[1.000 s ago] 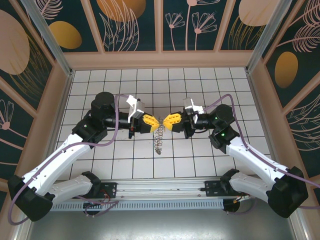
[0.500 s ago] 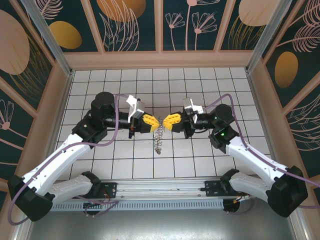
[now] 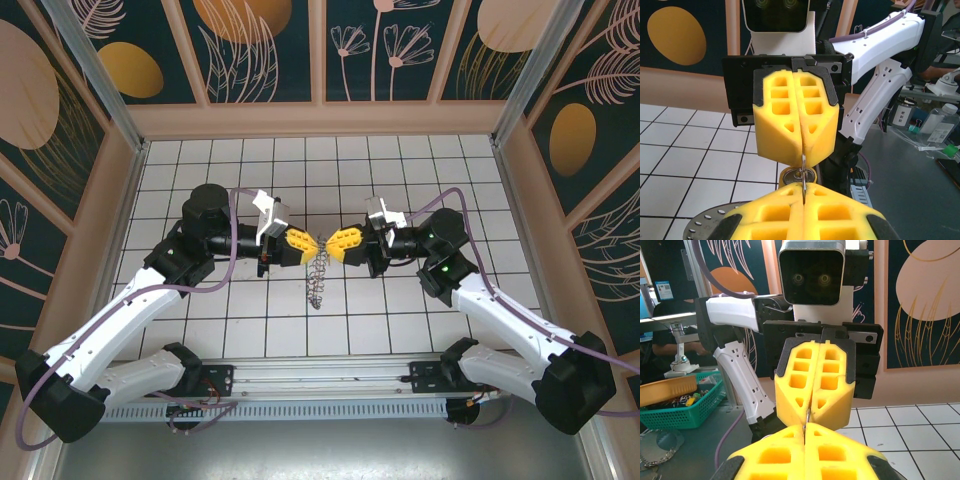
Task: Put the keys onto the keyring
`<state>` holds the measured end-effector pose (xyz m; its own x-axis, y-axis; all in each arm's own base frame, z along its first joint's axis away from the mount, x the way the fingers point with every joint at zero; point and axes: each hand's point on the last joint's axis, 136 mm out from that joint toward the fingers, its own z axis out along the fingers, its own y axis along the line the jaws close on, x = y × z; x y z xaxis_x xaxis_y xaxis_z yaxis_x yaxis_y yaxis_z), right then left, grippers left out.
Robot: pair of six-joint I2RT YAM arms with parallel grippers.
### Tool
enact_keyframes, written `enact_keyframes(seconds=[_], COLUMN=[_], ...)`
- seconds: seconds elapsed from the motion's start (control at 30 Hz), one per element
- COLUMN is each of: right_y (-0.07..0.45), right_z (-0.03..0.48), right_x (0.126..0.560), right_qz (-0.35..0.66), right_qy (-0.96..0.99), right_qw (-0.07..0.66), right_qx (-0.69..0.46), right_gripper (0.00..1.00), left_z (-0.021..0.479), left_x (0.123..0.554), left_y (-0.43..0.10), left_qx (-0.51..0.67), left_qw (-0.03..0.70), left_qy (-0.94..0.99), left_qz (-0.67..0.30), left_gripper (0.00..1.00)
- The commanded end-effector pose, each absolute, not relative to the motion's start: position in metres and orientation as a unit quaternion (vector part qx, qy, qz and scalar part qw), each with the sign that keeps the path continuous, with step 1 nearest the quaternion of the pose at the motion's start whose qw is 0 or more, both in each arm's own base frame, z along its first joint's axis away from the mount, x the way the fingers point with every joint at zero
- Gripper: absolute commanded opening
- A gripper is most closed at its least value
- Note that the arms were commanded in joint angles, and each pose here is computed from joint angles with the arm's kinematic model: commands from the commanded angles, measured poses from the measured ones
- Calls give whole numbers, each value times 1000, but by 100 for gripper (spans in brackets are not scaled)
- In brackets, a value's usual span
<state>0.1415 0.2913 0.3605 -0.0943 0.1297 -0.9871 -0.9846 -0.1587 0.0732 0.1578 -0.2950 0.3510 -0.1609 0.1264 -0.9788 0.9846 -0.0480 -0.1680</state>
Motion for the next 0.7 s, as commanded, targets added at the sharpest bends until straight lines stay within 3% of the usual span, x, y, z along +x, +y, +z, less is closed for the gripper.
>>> enact_keyframes(seconds=[0.0, 0.67], right_y=[292, 291], right_z=[373, 369], right_x=[129, 134], right_qz=[596, 585], right_qy=[415, 433], right_qw=[473, 474], right_qx=[-499, -496], right_gripper=[0, 0], left_z=[369, 369], left_x=[161, 161], left_y=[-295, -296], left_qx=[508, 510], left_qw=[440, 438], left_qy=[534, 534], left_qz=[-513, -512], left_gripper=[0, 0])
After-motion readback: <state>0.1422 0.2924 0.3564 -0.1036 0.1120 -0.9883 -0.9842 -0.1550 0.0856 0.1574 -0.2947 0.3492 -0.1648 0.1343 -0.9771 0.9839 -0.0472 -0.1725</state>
